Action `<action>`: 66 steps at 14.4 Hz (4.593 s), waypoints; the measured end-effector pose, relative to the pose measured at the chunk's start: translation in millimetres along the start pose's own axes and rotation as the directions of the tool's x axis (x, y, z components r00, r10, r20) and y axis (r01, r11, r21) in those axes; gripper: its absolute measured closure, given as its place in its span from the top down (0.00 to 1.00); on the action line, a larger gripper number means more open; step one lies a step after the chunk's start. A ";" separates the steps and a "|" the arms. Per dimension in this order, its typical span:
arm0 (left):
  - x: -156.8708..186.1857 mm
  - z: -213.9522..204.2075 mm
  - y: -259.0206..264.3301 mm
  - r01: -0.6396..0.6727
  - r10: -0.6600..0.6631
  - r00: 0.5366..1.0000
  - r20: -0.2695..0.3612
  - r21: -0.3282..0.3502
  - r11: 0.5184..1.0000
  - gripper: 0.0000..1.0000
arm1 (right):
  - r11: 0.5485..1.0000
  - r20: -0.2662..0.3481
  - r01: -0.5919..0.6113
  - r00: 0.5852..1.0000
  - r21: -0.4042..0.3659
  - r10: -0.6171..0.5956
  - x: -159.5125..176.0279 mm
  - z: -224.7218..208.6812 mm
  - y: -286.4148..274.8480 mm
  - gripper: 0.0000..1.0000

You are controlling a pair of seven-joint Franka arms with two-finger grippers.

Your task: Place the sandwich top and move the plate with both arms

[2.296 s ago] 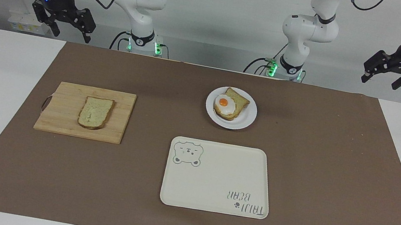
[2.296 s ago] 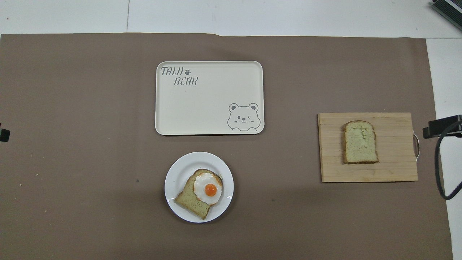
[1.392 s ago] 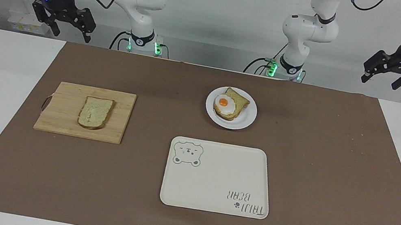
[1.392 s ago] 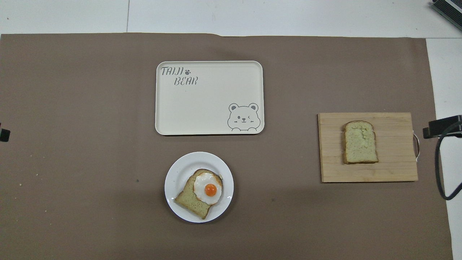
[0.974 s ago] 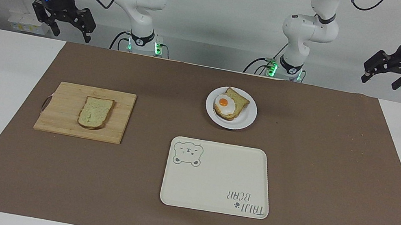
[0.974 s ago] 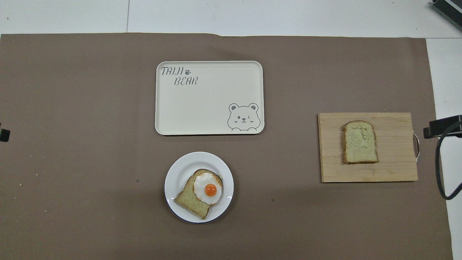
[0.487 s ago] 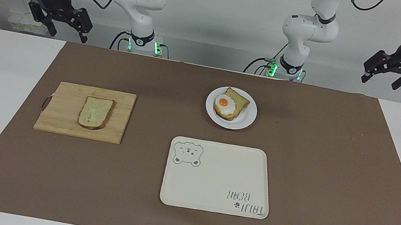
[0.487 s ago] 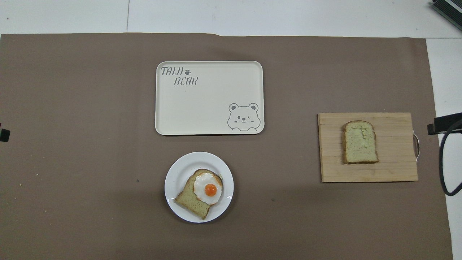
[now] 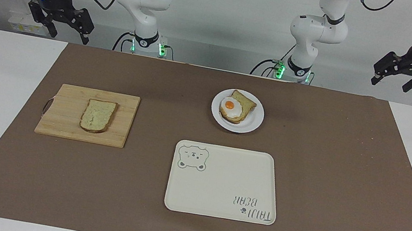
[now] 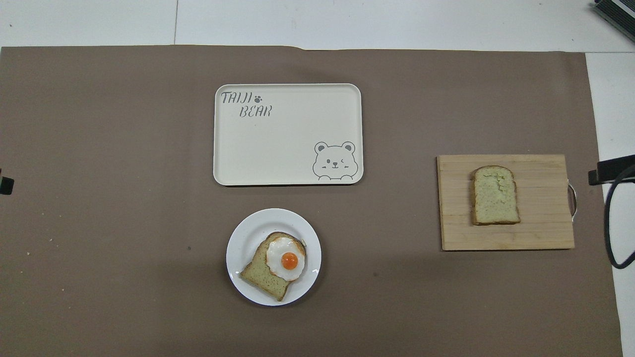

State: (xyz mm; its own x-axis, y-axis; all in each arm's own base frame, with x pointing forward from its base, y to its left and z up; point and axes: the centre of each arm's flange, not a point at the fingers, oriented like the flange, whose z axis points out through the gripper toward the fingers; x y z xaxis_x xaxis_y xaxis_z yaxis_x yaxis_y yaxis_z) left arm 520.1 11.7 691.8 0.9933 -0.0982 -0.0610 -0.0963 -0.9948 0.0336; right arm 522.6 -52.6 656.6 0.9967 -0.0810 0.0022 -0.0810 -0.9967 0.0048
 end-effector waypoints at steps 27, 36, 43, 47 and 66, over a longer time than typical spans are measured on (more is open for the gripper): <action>0.0 0.0 0.0 0.000 0.000 1.000 0.000 0.000 1.000 1.00 | 1.000 0.002 0.012 1.000 0.000 -0.012 -0.1 0.4 -6.2 1.00; 0.0 0.0 0.0 0.000 0.000 1.000 0.000 0.000 1.000 1.00 | 1.000 0.003 0.012 1.000 0.000 -0.012 -0.1 0.8 -6.3 1.00; 0.0 0.0 0.0 0.000 0.000 1.000 0.000 0.000 1.000 1.00 | 1.000 0.006 0.012 1.000 0.000 -0.012 -0.3 2.4 -6.2 1.00; 0.0 0.0 0.0 0.000 0.000 1.000 0.000 0.000 1.000 1.00 | 1.000 0.023 0.001 1.000 0.003 -0.002 -5.9 9.7 0.0 1.00; 0.0 0.0 0.0 0.000 0.000 1.000 0.000 0.000 1.000 1.00 | 1.000 -0.014 0.008 1.000 -0.005 -0.008 34.1 118.9 -5.9 1.00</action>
State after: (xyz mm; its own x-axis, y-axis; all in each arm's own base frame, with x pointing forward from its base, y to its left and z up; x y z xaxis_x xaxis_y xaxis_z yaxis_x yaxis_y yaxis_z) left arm 520.1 11.7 691.8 0.9933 -0.0982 -0.0611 -0.0963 -0.9948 0.0336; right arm 557.3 -50.0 537.7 0.9972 -0.0725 0.0164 -0.0727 -0.9973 0.0102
